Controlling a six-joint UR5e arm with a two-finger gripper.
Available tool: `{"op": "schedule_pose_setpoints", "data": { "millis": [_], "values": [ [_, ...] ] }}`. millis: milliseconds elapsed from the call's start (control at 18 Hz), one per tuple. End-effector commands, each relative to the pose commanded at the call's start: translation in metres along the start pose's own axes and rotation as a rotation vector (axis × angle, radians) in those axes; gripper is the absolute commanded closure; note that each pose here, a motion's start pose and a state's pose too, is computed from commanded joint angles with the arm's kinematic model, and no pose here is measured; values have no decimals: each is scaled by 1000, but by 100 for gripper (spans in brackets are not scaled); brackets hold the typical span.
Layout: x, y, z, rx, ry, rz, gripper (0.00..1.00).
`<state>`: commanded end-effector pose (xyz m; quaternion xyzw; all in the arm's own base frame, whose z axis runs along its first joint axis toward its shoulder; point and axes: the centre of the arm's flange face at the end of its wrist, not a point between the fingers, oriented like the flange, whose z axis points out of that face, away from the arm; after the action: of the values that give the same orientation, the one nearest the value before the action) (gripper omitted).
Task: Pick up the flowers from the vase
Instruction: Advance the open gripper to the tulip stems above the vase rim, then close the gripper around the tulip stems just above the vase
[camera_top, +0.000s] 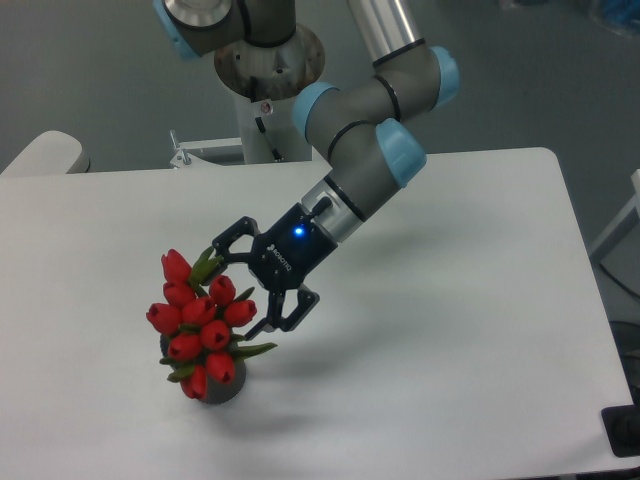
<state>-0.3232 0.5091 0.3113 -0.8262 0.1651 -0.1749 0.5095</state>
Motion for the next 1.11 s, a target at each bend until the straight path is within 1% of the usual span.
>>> {"op": "schedule_pose_setpoints", "data": {
  "millis": [167, 389, 556, 778, 889, 1111],
  "values": [
    [-2, 0, 12, 0, 12, 22, 0],
    [-3, 6, 17, -1, 18, 20, 0],
    [-3, 3, 24, -1, 23, 37, 0],
    [-4, 4, 26, 1, 25, 38, 0],
    [-2, 0, 34, 0, 38, 47, 0],
    [-2, 0, 37, -1, 42, 49, 3]
  ]
}}
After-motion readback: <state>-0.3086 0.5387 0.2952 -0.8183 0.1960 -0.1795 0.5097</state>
